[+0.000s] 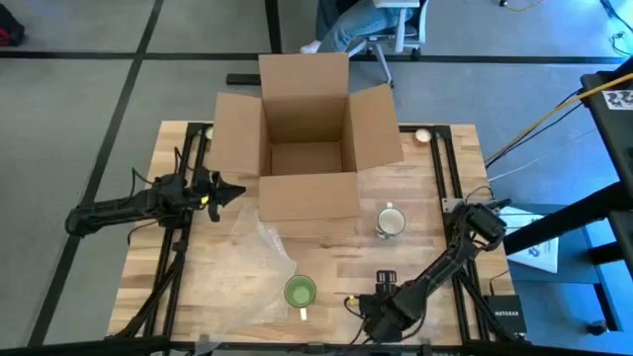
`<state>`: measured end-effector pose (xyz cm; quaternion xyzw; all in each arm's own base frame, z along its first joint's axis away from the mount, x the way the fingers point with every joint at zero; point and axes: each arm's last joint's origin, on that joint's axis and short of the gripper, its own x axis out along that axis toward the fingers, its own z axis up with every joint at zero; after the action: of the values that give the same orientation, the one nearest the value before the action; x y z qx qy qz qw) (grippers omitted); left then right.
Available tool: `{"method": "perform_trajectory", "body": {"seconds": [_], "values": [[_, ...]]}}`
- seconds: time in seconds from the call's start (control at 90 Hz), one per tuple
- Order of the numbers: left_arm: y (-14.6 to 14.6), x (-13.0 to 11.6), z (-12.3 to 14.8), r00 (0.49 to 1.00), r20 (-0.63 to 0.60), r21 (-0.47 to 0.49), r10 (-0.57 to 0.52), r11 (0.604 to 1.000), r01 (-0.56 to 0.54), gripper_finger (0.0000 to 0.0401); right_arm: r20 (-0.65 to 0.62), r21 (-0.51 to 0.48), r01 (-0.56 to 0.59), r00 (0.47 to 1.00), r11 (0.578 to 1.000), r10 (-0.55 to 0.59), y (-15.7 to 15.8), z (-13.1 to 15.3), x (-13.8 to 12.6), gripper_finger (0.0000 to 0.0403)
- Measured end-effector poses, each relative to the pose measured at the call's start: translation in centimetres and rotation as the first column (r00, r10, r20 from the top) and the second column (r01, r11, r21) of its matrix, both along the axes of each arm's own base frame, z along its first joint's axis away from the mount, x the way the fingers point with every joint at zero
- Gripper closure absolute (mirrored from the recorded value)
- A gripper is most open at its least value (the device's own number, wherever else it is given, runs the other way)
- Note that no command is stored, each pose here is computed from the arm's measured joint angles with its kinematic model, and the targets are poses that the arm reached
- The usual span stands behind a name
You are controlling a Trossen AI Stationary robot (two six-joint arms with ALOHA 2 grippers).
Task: Wrap mug
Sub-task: Wrap the blue mug with the right transparent bubble wrap
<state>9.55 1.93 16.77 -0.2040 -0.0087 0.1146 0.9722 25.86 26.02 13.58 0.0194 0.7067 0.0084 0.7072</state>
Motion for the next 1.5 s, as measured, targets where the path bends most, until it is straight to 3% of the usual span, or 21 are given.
{"method": "perform_trajectory", "body": {"seconds": [0.211,0.411,0.867,0.967,1.256,1.5], "values": [[0.0,0.0,0.0,1.0,0.0,-0.001,-0.005,1.0,0.005,0.0401,-0.045,0.061,0.001,0.999,0.998,0.001,-0.7,-0.5,0.5,0.0302],[0.0,0.0,0.0,1.0,-0.001,0.004,-0.005,1.0,0.005,0.0401,-0.047,0.083,-0.01,0.999,0.996,0.014,-0.5,-0.5,0.6,0.0393],[0.0,0.0,0.0,1.0,-0.001,0.0,-0.005,1.0,0.005,0.0401,0.066,0.195,-0.137,0.99,0.971,0.126,1.8,3.9,2.8,0.0402],[0.0,0.0,0.0,1.0,-0.001,-0.001,-0.006,1.0,0.006,0.0401,0.033,0.16,-0.132,0.991,0.978,0.128,1.7,5.0,2.7,0.0402],[0.0,0.0,0.0,1.0,-0.001,-0.001,-0.008,1.0,0.008,0.0401,-0.062,-0.078,-0.107,0.993,0.991,0.102,0.2,7.2,1.7,0.0402],[0.0,0.0,0.0,1.0,-0.001,-0.001,-0.008,1.0,0.008,0.0401,0.099,-0.177,0.026,0.995,0.984,-0.008,-1.6,11.4,0.6,0.0403]]}}
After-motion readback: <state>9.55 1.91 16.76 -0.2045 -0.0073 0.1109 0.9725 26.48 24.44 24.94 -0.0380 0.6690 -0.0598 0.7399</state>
